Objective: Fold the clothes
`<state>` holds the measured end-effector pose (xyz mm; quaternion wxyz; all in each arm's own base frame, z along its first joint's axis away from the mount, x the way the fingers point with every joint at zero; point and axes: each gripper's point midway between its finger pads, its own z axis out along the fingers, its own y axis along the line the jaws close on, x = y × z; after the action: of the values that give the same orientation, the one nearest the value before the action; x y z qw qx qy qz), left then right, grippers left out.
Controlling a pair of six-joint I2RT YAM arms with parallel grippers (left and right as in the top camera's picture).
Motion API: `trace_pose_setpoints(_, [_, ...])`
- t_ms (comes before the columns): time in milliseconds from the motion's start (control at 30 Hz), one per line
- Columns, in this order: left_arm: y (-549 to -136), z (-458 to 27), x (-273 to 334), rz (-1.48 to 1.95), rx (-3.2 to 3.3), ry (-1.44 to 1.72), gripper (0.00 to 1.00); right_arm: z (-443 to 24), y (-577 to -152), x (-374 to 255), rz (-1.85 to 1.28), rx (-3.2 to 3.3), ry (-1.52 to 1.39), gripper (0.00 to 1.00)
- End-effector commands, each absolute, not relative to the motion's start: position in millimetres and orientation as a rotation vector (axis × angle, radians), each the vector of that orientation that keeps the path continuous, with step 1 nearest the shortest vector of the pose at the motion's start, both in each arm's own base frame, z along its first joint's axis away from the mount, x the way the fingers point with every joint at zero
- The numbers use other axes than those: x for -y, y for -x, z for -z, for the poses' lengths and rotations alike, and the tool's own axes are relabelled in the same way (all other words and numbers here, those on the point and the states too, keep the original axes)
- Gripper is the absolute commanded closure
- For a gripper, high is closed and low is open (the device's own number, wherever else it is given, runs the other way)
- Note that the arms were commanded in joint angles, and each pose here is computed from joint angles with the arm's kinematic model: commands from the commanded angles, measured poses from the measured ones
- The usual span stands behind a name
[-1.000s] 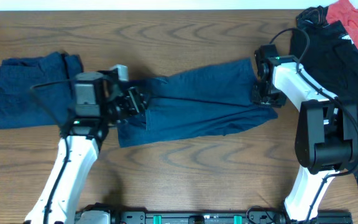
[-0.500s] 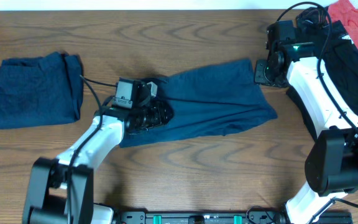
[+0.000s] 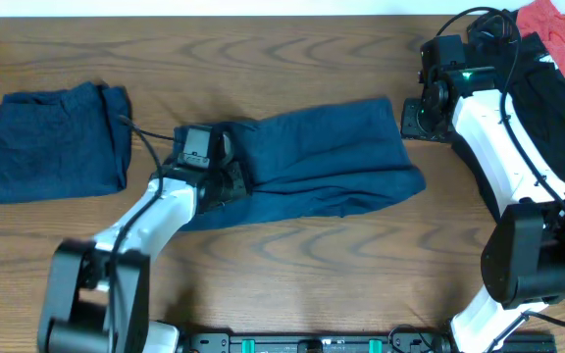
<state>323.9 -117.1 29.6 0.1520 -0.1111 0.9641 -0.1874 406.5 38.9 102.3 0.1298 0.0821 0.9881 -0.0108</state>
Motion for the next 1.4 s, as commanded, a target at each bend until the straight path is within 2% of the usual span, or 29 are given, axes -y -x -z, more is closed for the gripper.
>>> trace_pose_setpoints(0, [-340, -82, 108, 0.514, -2.594, 0.281, 0.23, -103, -407, -39, 0.029, -2.873, -0.223, 0.54])
trace_pose_setpoints(133, [-347, -125, 85, 0.431, -2.448, 0.267, 0.1, -103, -406, -39, 0.029, -2.875, -0.223, 0.54])
trace_pose_setpoints(267, [-352, -127, 53, 0.383, -2.421, 0.365, 0.0, -103, -406, -39, 0.029, -2.876, -0.223, 0.54])
trace_pose_setpoints(633, [-359, -38, 17, 0.569, -2.603, 0.574, 0.02, -102, -404, -39, 0.032, -2.886, -0.223, 0.54])
trace_pose_setpoints(800, [-367, -14, 37, 0.824, -2.605, 0.555, 0.02, -101, -401, -39, 0.035, -2.897, -0.224, 0.54])
trace_pose_setpoints(967, [-358, 9, 51, 0.912, -2.667, 0.564, 0.01, -101, -401, -39, 0.035, -2.898, -0.223, 0.54])
trace_pose_setpoints(1000, [-356, 10, 56, 0.942, -2.674, 0.558, 0.04, -101, -401, -39, 0.035, -2.898, -0.223, 0.54])
trace_pose_setpoints(1100, [-350, 10, 68, 1.015, -2.69, 0.531, 0.27, -101, -401, -39, 0.035, -2.898, -0.224, 0.54])
trace_pose_setpoints(1133, [-348, 11, 69, 1.017, -2.697, 0.533, 0.38, -101, -401, -39, 0.035, -2.898, -0.224, 0.54])
trace_pose_setpoints(1200, [-348, 11, 69, 1.017, -2.7, 0.535, 0.66, -101, -401, -39, 0.034, -2.898, -0.223, 0.54])
trace_pose_setpoints(1267, [-349, 10, 67, 1.013, -2.693, 0.532, 0.85, -101, -400, -40, 0.035, -2.901, -0.22, 0.54])
trace_pose_setpoints(1300, [-350, 9, 66, 1.011, -2.688, 0.533, 0.92, -101, -399, -41, 0.035, -2.904, -0.214, 0.54])
trace_pose_setpoints(1367, [-352, 3, 63, 1.007, -2.671, 0.532, 0.94, -100, -397, -49, 0.013, -2.917, -0.163, 0.55])
